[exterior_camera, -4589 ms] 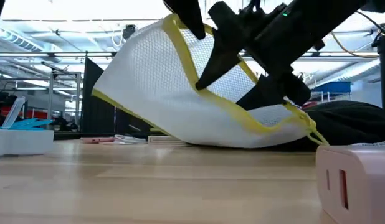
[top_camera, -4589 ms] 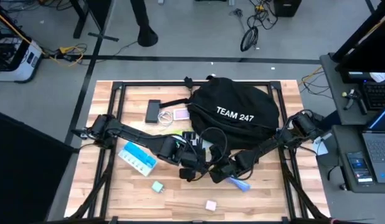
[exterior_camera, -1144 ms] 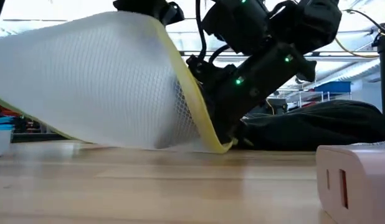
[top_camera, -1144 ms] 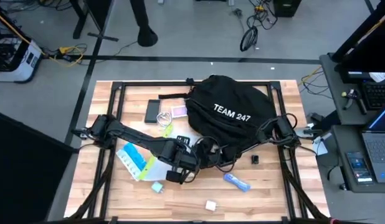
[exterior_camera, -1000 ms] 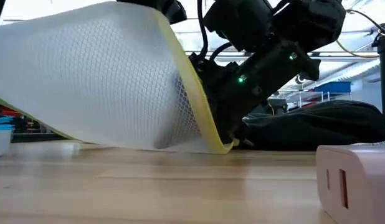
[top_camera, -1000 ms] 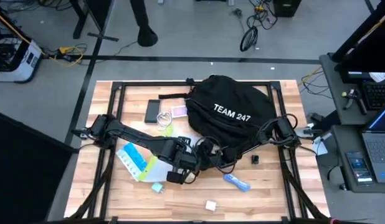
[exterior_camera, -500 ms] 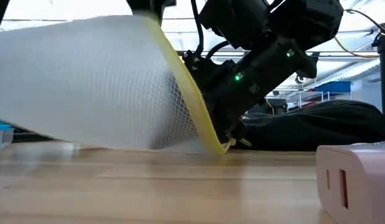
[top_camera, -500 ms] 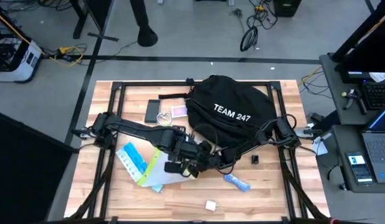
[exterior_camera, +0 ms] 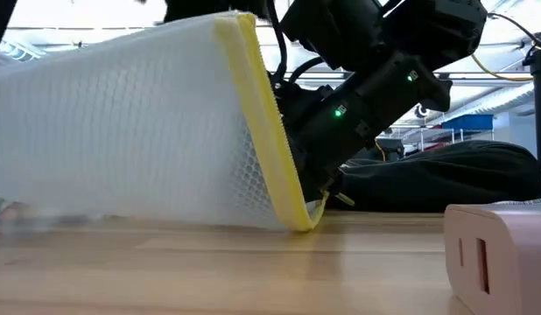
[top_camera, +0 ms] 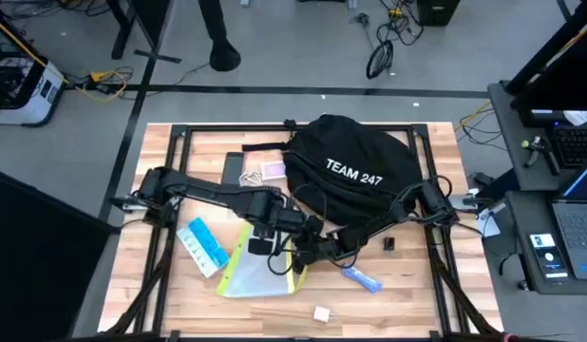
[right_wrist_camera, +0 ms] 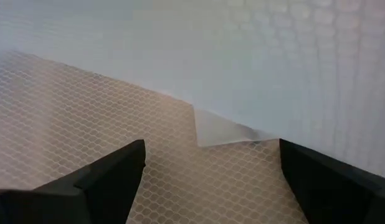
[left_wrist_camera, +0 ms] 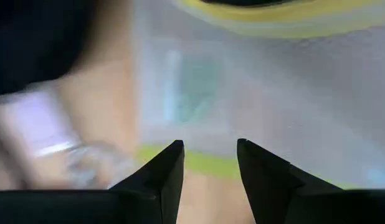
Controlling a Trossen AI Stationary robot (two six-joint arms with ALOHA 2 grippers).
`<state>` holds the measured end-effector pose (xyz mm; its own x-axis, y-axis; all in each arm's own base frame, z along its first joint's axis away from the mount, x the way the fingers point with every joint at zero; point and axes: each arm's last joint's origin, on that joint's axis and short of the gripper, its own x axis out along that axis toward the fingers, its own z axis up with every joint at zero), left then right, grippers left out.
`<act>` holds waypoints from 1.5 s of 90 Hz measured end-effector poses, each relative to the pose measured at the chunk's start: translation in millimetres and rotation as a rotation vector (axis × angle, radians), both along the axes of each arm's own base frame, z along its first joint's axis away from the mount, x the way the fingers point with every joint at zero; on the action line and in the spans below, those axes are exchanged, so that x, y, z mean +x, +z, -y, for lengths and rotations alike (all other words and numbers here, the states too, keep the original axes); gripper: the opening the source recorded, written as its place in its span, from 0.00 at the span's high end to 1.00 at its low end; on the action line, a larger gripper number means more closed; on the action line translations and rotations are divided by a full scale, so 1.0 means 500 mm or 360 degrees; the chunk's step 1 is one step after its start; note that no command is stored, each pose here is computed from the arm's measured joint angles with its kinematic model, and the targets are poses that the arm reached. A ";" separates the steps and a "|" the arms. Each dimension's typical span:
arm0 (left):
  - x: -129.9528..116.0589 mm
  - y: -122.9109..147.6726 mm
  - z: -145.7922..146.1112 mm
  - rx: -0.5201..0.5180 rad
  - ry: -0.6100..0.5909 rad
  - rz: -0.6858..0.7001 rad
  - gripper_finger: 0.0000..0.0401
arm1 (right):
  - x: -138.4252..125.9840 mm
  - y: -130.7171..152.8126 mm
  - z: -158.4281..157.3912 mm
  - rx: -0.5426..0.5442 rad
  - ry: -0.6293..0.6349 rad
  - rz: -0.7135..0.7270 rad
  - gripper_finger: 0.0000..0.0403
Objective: Unpack backpack
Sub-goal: Remove the earphones from the green zip bag
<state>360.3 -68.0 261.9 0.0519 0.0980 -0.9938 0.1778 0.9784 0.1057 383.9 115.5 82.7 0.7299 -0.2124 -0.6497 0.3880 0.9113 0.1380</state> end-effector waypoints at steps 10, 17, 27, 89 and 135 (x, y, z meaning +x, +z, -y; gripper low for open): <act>-0.018 -0.093 -0.009 -0.0043 -0.0029 -0.0071 0.67 | -0.005 0.010 0.000 -0.0007 0.0020 -0.0038 0.13; -0.026 -0.137 -0.020 -0.0038 -0.0041 -0.0069 0.67 | -0.007 0.020 0.000 -0.0022 0.0033 -0.0038 0.13; -0.032 -0.178 -0.034 -0.0034 -0.0087 -0.0033 0.67 | -0.009 0.025 0.001 -0.0028 0.0028 -0.0036 0.13; -0.032 -0.254 -0.049 -0.0262 -0.0415 0.0310 0.67 | 0.050 0.085 0.026 -0.0154 0.0177 0.0115 0.13; -0.083 -0.261 -0.067 -0.0269 -0.0258 0.0158 0.67 | 0.036 0.006 0.033 0.0064 0.0259 -0.0251 0.13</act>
